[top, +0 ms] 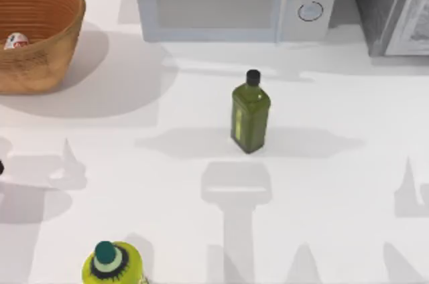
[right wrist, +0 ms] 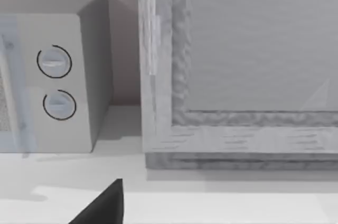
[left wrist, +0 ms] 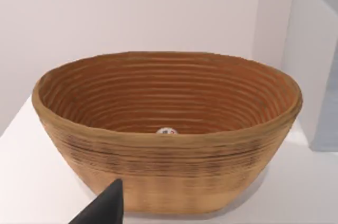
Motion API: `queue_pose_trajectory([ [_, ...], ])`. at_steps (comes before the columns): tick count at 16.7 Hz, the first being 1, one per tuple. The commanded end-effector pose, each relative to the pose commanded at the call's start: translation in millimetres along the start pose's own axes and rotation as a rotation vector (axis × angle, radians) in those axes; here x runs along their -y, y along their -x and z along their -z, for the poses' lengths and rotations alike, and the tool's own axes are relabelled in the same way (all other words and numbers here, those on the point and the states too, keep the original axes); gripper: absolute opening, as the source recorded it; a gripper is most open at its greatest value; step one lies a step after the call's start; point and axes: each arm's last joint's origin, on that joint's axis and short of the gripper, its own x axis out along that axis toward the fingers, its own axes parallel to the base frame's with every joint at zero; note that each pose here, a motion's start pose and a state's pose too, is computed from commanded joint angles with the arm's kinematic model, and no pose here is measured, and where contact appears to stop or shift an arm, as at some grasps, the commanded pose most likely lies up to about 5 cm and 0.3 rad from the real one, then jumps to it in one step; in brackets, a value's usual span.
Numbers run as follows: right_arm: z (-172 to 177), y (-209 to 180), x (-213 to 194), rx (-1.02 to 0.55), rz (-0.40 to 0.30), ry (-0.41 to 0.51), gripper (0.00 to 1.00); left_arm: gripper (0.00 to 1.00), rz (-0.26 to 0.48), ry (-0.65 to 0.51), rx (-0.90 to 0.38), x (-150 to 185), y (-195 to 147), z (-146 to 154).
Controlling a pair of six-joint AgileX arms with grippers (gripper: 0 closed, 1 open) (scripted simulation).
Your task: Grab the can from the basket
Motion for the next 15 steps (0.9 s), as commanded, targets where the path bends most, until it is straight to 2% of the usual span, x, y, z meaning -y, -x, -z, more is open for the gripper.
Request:
queue_pose_trajectory([
  [4, 0, 0, 0, 0.0, 0.0, 0.0, 1.0, 1.0, -0.002, -0.002, -0.179, -2, -27, -65],
  [9, 0, 0, 0, 0.0, 0.0, 0.0, 1.0, 1.0, 0.011, -0.004, -0.463, -7, -107, -133],
  [12, 0, 0, 0, 0.0, 0.0, 0.0, 1.0, 1.0, 0.023, -0.005, -0.647, -11, -174, -151],
  [15, 0, 0, 0, 0.0, 0.0, 0.0, 1.0, 1.0, 0.037, -0.006, -0.825, -17, -243, -146],
])
